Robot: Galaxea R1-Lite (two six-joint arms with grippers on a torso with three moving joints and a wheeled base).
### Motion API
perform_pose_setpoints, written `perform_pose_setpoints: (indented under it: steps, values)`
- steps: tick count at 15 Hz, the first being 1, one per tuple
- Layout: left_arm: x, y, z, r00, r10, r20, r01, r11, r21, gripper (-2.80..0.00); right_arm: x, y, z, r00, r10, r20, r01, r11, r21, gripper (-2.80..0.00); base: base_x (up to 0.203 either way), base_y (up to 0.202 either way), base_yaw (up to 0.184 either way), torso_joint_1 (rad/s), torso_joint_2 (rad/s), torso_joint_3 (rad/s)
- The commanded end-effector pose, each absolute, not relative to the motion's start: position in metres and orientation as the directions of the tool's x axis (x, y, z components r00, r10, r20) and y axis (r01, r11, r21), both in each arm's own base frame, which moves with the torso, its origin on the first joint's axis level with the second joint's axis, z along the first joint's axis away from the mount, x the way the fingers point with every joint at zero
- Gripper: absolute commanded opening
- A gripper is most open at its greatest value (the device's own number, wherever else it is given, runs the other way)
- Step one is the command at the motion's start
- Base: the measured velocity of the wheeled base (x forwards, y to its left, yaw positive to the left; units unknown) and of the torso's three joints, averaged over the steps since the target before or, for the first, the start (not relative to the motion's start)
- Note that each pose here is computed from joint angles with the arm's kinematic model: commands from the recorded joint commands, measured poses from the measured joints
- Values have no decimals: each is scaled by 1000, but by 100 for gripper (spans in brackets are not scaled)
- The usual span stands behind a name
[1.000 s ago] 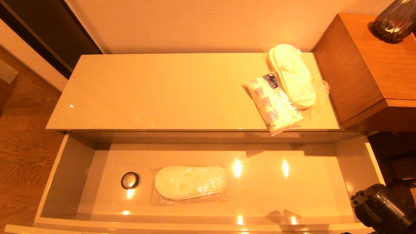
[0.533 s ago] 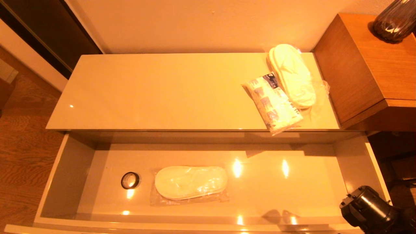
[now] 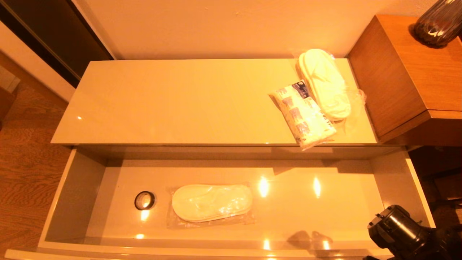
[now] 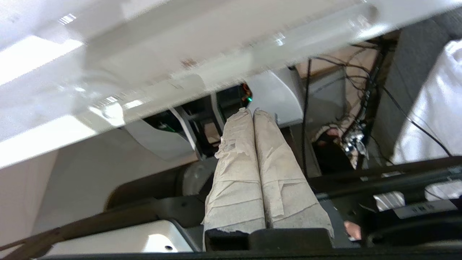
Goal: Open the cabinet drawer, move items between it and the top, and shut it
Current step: Close the drawer
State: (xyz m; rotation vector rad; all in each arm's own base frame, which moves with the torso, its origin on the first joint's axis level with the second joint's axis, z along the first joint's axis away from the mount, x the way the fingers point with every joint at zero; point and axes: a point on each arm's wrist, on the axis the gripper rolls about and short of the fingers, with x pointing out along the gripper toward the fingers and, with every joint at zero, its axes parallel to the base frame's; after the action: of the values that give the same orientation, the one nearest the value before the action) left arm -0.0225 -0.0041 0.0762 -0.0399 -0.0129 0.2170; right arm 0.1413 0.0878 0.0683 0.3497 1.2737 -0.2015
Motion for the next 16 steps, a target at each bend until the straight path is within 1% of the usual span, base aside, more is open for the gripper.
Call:
perform_pose_setpoints:
  steps: [1, 3, 5, 6, 8, 10, 13, 16]
  values:
    - [-25, -5, 75, 975, 216, 46, -214, 976, -42, -280, 143, 88, 68, 290, 43, -956, 345, 927, 146, -280, 0, 0, 0, 0, 0, 0]
    - [-25, -5, 75, 975, 216, 46, -214, 976, -42, -280, 145, 90, 69, 303, 40, -952, 350, 925, 151, -280, 0, 0, 0, 0, 0, 0]
    - [-25, -5, 75, 975, 216, 46, -214, 976, -42, -280, 150, 92, 71, 325, 47, -945, 395, 901, 181, -280, 0, 0, 0, 0, 0, 0]
    - [-25, -5, 75, 975, 216, 46, -214, 976, -42, -280, 152, 93, 71, 352, 33, -936, 401, 898, 182, -280, 0, 0, 0, 0, 0, 0]
    - [-25, -5, 75, 975, 216, 46, -214, 976, -42, -280, 162, 97, 72, 447, -2, -894, 416, 886, 206, -280, 0, 0, 0, 0, 0, 0]
    - [-25, -5, 75, 975, 216, 46, -214, 976, -42, -280, 178, 97, 71, 502, -74, -862, 483, 850, 209, -280, 0, 0, 0, 0, 0, 0]
    - [-25, -5, 75, 975, 216, 46, -214, 976, -42, -280, 198, 88, 86, 539, -125, -833, 547, 804, 234, -280, 0, 0, 0, 0, 0, 0]
    - [-25, -5, 75, 975, 216, 45, -214, 976, -42, -280, 202, 73, 115, 596, -138, -791, 541, 796, 270, -280, 0, 0, 0, 0, 0, 0]
